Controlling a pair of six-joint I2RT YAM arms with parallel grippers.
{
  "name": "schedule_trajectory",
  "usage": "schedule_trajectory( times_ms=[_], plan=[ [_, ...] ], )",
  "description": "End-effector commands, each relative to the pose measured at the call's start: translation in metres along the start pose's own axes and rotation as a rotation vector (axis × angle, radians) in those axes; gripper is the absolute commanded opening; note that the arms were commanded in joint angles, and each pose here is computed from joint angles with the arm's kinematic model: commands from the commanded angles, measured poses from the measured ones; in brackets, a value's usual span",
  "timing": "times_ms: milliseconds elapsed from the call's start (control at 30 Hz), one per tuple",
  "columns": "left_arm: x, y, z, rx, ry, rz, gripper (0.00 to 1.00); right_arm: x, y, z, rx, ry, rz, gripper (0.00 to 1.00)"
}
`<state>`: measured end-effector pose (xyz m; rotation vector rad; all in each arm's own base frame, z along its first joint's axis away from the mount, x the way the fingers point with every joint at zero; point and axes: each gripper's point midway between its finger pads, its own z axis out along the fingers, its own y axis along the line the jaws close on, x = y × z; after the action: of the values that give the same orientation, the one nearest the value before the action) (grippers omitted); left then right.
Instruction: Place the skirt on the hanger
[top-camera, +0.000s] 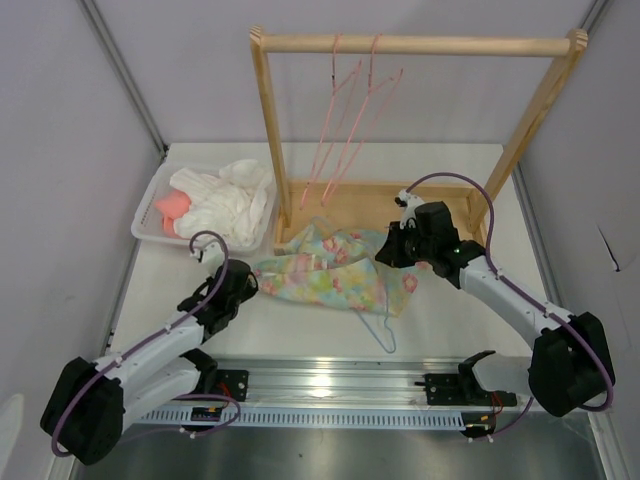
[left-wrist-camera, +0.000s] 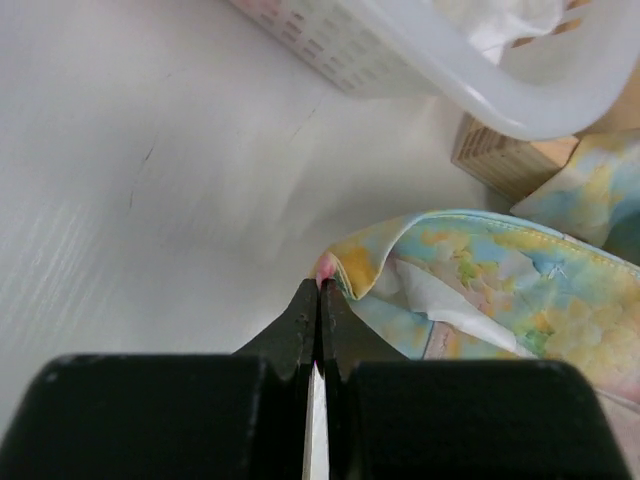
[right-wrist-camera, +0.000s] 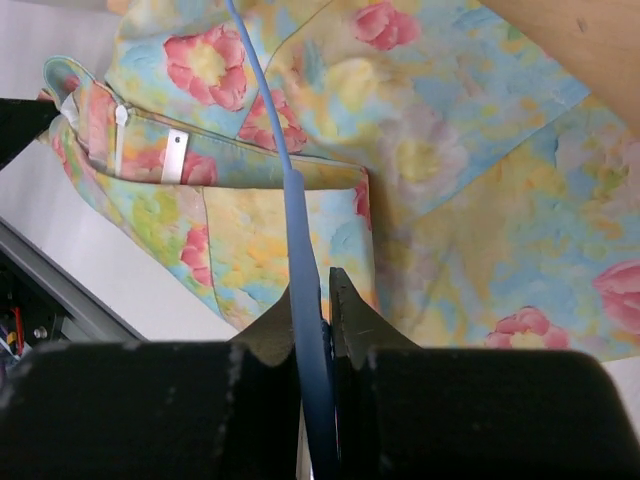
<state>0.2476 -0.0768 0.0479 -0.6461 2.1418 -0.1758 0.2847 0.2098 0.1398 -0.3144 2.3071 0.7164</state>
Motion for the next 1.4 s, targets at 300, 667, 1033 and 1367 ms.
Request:
schedule_trajectory(
  times_ms=[300,667,1033,1367],
  plan=[
    [-0.059,-0.072,-0.064,0.478,-0.194,0.084,0.55,-0.006,-0.02,-0.002,0.077,-0.038,-0.012,0.0],
    [-0.01,-0.246,-0.135,0.898,-0.159,0.559,0.53,-0.008,-0.022,-0.003,0.08,-0.03,0.003,0.0],
    [0.076,-0.305,-0.1,1.009,0.07,0.758,0.55,-0.011,-0.029,-0.001,0.078,-0.022,0.027,0.0],
    [0.114,-0.316,-0.071,1.012,0.135,0.809,0.54,-0.017,-0.029,-0.001,0.064,-0.022,0.03,0.0]
  ],
)
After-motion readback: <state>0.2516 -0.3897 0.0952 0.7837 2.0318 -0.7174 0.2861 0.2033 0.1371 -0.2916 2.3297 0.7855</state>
